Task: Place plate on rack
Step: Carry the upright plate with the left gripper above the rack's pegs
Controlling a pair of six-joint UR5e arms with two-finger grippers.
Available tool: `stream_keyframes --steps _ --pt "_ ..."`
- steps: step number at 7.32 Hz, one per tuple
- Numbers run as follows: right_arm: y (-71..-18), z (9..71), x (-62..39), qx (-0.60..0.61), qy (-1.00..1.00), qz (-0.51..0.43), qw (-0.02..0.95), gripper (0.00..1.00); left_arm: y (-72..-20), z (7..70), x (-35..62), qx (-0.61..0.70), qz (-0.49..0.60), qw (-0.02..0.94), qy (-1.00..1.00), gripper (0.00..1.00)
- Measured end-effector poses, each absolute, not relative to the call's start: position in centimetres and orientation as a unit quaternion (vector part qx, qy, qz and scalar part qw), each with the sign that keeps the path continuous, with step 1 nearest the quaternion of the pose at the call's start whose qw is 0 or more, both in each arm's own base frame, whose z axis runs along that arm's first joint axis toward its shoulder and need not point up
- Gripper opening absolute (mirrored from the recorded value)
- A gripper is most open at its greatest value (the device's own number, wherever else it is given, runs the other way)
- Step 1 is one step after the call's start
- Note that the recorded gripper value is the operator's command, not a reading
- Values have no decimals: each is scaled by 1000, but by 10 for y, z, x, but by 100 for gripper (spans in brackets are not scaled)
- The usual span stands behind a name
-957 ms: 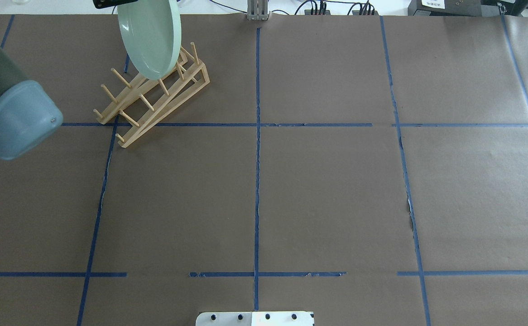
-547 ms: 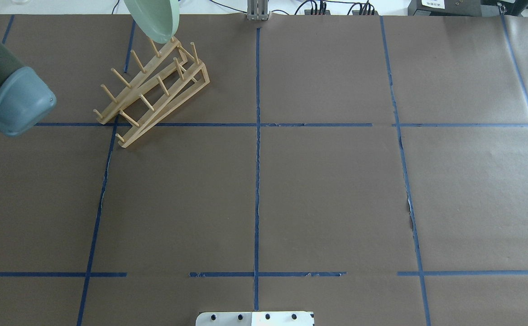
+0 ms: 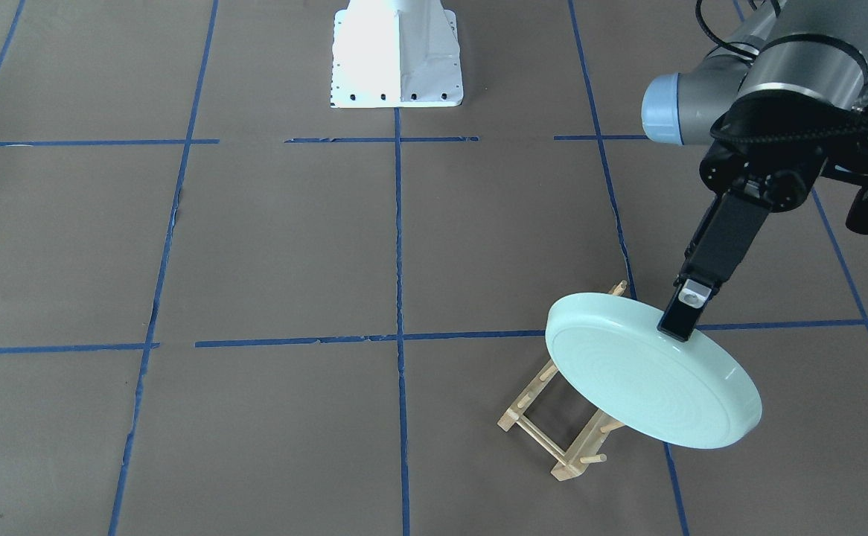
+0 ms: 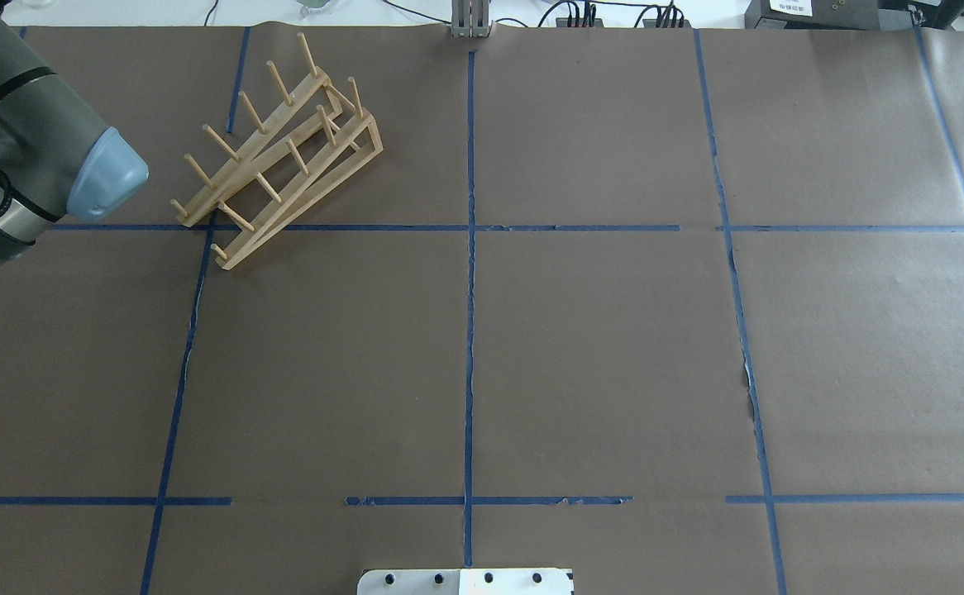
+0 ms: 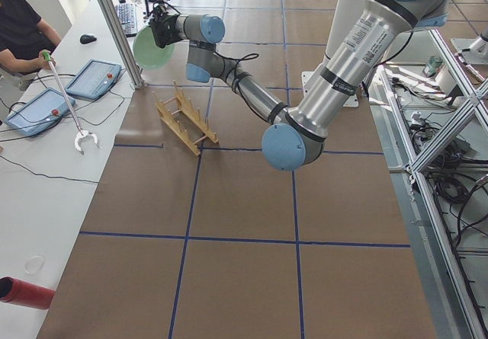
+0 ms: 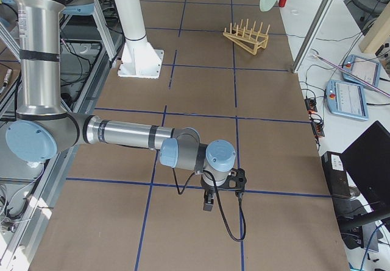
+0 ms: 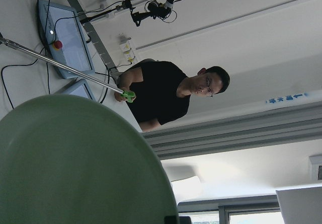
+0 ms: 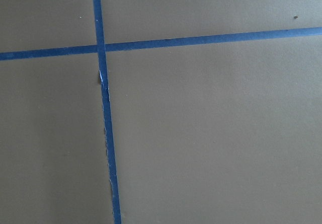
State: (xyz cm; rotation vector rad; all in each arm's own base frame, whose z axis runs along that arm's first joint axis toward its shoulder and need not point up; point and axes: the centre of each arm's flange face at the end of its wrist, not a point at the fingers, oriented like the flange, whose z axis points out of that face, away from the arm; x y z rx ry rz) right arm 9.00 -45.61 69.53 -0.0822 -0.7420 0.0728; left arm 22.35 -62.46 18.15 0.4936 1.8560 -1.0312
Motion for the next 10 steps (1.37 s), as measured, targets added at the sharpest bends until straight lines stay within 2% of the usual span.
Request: stream_keyframes --steps 3,7,10 --pt "-456 695 90 -40 -362 35 931 100 -640 229 253 209 -451 424 757 0" --pt "-456 695 90 -40 -362 36 930 100 -602 276 275 192 -435 426 770 0" --pt "-456 695 90 -40 -362 36 930 100 -587 280 303 177 -428 434 773 0"
